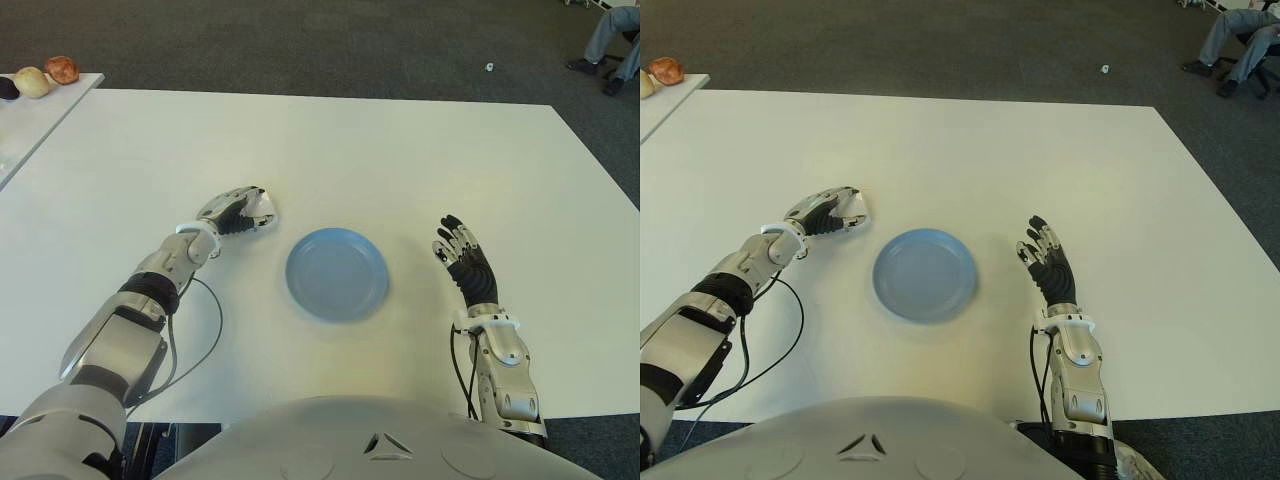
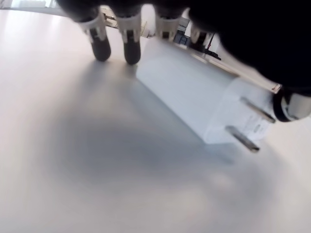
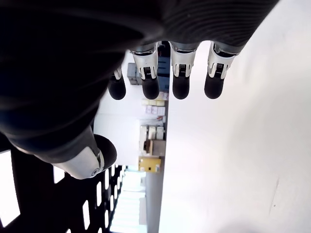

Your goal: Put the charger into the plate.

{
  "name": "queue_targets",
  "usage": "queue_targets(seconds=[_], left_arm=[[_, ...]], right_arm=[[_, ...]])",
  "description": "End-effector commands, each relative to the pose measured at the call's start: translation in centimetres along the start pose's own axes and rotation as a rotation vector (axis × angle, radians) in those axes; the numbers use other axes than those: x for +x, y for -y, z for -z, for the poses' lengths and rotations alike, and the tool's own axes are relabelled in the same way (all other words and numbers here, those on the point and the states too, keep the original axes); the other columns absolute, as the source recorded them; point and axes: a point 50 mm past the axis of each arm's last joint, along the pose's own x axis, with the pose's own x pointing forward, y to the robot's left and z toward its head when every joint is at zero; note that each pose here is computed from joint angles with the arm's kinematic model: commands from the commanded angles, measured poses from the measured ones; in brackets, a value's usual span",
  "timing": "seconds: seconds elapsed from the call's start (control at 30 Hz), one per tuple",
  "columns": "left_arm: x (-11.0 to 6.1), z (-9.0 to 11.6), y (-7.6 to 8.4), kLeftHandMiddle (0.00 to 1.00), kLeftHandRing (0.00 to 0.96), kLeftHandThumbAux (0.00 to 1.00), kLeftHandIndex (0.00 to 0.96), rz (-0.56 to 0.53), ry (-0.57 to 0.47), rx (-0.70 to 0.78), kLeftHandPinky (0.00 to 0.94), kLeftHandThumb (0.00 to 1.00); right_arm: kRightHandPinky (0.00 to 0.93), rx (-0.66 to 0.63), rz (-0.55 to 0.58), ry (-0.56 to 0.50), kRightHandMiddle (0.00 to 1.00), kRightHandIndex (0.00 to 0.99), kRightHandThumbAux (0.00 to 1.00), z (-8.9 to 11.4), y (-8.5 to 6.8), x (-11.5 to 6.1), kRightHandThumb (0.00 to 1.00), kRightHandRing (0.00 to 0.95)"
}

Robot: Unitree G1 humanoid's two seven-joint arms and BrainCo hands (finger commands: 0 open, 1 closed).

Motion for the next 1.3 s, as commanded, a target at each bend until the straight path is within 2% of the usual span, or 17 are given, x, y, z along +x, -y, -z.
queue_targets(seconds=[0.03,0.43,0.93,1.1,1.3], left_arm=[[-0.28,0.46,1.45,0.000,0.000,0.285,0.000,0.064,-0.032,0.019,0.000,0.208],[-0.26,0.45,1.62,0.000,0.000,0.288,0.000,0.076,-0.014,0.056,0.009,0.211],[-0.33,0.29,1.73,0.000,0.000,0.283,0.000,0.100,0.073,0.248,0.008,0.193],[-0.42,0.33,1.59,0.000,0.000,0.295,0.000,0.084,0.116,0.326,0.059,0.215],[-0.51,0.69,1.57,0.000,0.002,0.298,0.000,0.068,0.116,0.372,0.090,0.234]], right_arm=[[0.052,0.009,-0.005,0.008,0.083,0.003,0.629,-0.04,0.11,-0.19,0.017,0.066],[0.058,0.012,-0.010,0.014,0.094,0.006,0.621,-0.11,0.18,-0.28,0.022,0.075],[0.065,0.012,-0.010,0.032,0.100,0.004,0.625,-0.30,0.30,-0.31,0.010,0.083],[0.068,0.010,-0.016,0.042,0.106,0.007,0.604,-0.33,0.34,-0.31,0.003,0.088],[0.070,0.006,-0.025,0.051,0.112,0.010,0.590,-0.42,0.32,-0.40,0.000,0.093]])
